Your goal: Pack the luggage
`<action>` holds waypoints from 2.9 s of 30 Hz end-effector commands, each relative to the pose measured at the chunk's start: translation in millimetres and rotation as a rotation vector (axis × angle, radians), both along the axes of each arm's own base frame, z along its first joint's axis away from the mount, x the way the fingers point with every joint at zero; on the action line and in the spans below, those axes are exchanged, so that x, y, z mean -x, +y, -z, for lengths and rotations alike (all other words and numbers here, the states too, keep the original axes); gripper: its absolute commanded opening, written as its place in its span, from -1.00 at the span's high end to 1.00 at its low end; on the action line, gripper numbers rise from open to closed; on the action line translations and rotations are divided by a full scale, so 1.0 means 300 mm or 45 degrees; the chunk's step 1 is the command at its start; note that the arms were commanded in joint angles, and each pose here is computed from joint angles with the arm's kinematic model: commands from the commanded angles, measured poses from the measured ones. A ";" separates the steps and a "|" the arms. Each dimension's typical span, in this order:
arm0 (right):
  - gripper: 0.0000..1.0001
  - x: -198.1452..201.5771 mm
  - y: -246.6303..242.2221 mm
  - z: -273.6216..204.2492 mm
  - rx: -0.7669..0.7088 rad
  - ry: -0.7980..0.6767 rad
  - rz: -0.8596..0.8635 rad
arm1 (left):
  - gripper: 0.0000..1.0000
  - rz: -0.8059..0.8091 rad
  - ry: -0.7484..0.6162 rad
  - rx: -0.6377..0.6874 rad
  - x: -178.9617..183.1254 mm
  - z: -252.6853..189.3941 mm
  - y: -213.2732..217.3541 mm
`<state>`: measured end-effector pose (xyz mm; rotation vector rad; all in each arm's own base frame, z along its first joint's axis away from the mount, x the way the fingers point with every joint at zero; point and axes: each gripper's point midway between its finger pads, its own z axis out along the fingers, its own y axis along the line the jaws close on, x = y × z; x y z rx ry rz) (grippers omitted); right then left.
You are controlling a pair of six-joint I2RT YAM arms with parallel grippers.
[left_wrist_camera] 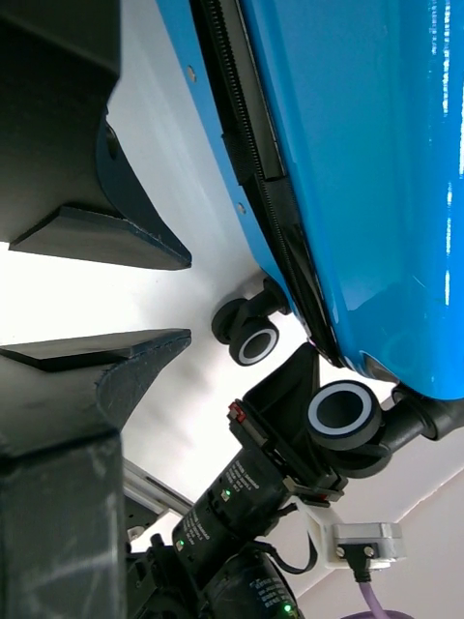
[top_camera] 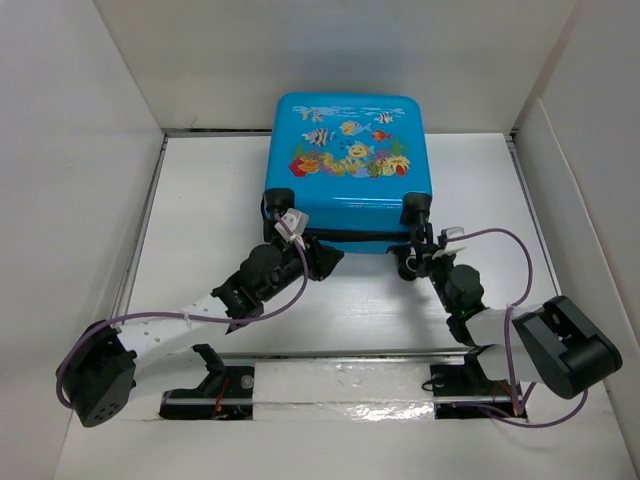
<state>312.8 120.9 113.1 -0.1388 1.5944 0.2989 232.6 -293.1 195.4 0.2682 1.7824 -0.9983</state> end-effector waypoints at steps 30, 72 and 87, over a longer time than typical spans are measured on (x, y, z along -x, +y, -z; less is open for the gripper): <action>0.22 0.156 -0.098 -0.052 -0.433 0.065 0.296 | -0.42 0.483 -0.072 0.214 0.012 -0.138 -0.373; -0.08 0.030 -0.138 -0.179 -0.319 -0.082 0.222 | -0.39 0.635 -0.041 0.527 -0.089 -0.237 -0.634; -0.54 -0.088 -0.005 -0.077 -0.303 0.073 -0.234 | -0.43 0.459 -0.052 0.543 -0.197 -0.244 -0.465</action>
